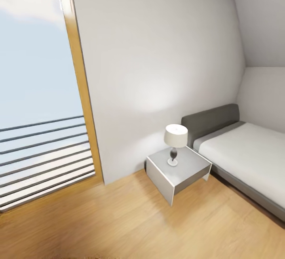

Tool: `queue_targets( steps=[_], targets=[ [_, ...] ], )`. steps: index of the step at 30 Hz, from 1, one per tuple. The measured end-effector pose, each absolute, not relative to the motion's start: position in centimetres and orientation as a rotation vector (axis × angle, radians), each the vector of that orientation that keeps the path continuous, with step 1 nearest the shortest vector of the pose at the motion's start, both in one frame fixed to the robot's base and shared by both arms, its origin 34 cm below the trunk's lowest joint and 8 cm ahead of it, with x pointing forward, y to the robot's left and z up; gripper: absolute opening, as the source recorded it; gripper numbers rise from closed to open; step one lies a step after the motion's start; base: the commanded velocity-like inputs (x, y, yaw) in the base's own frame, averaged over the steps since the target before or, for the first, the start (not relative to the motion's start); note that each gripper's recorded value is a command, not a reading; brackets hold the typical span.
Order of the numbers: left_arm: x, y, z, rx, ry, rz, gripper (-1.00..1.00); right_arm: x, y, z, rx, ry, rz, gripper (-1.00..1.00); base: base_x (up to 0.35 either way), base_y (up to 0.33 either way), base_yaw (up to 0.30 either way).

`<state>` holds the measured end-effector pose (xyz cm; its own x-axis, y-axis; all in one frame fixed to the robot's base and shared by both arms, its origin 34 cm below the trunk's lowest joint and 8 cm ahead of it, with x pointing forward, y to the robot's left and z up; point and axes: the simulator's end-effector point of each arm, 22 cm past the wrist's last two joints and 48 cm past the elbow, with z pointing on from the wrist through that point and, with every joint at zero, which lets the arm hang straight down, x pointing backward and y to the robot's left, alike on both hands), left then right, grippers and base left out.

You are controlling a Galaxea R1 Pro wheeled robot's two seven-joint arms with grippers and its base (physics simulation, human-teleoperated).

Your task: Attach the digital camera to the camera tripod in the bedroom.

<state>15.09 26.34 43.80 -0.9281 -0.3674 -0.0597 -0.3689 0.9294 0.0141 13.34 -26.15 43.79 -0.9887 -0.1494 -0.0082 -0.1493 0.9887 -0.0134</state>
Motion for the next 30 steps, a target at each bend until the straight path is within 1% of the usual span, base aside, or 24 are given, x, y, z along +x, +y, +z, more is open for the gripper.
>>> queue_targets(
  steps=[30],
  targets=[
    [15.1, 26.45, 43.8, -0.584, 3.029, 0.043, 1.0, 13.37, -26.18, 43.79, -0.235, 3.123, -0.022, 1.0, 0.0, 0.0, 0.273]
  ],
)
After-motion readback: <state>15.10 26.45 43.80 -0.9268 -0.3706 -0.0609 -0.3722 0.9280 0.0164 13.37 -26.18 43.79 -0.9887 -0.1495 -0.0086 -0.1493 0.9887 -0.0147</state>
